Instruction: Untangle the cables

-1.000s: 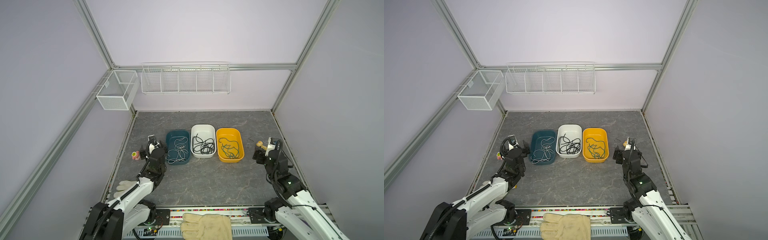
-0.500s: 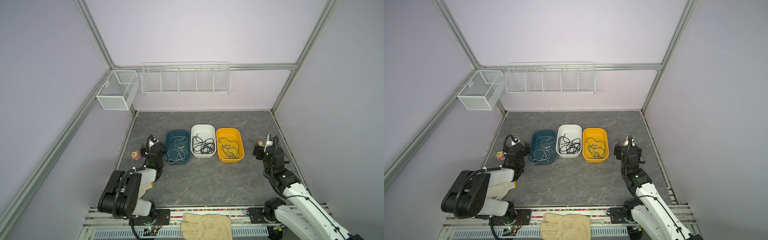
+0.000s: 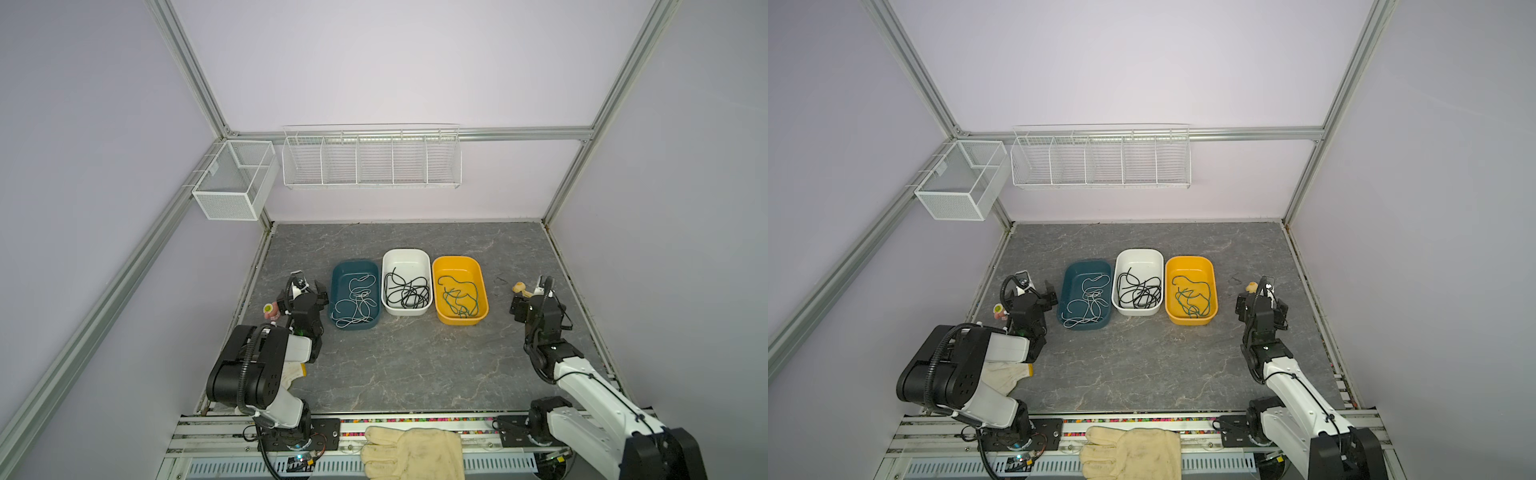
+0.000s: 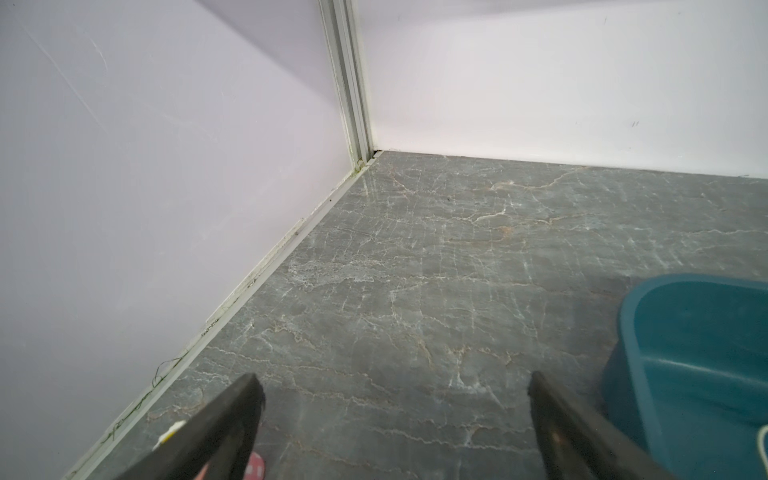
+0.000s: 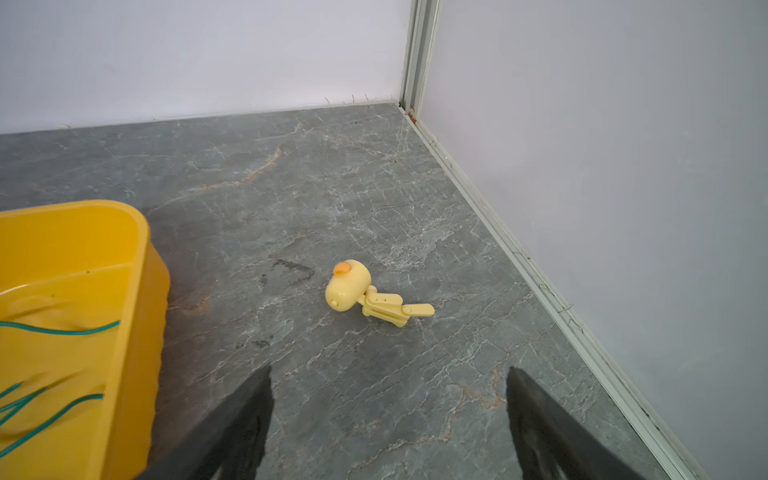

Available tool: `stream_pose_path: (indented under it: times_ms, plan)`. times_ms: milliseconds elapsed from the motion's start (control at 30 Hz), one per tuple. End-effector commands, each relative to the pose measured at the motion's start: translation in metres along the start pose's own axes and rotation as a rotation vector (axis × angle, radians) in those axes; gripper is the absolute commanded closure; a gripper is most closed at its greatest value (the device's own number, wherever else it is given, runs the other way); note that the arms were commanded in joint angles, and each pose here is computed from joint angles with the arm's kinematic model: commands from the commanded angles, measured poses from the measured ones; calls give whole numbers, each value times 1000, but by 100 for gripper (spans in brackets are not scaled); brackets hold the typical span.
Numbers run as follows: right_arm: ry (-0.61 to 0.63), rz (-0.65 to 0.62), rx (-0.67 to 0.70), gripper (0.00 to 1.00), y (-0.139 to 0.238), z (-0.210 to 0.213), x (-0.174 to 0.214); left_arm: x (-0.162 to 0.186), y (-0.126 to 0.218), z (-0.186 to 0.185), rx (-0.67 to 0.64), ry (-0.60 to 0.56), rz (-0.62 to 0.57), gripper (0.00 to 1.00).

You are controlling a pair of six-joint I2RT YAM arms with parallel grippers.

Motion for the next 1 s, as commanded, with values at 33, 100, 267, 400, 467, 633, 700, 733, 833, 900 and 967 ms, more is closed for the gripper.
stream_pose_path:
  times_ms: [33,100,267,400,467,633,700,733,833,900,967]
  plan:
    - [64,-108,-145,11,-13,19,-11,-8,-3,1,-8,35,-38,1]
    - [79,-107,-140,11,-24,22,-4,-8,-3,1,-8,36,-35,1]
    - [136,-104,-209,11,-43,30,8,-8,-3,1,-7,33,-35,1]
    - [136,-82,-253,11,-57,28,24,-8,-3,1,-7,34,-36,1]
    - [101,-38,-289,11,-65,22,30,-8,-3,1,-7,34,-35,1]
    - [42,19,-299,12,-82,14,26,-8,-3,1,-6,33,-36,1]
    - [53,15,-294,12,-80,16,24,-8,-3,1,-7,36,-36,1]
    - [59,33,-292,12,-80,16,25,-8,-3,1,-6,34,-37,1]
    - [60,17,-293,12,-80,17,25,-8,-3,1,-7,35,-36,1]
    - [62,24,-292,12,-80,17,26,-8,-3,1,-6,35,-36,1]
    - [61,20,-292,12,-80,17,25,-8,-3,1,-6,35,-36,1]
Point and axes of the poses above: each gripper's point midway between its finger pads, its own y axis back along the fingers, its own z axis along the line the jaws close on, x = y × z, the point moved 10 cm from there along y, back along the fingers, and after that the axes turned 15 degrees about -y, right-handed, at the moved point
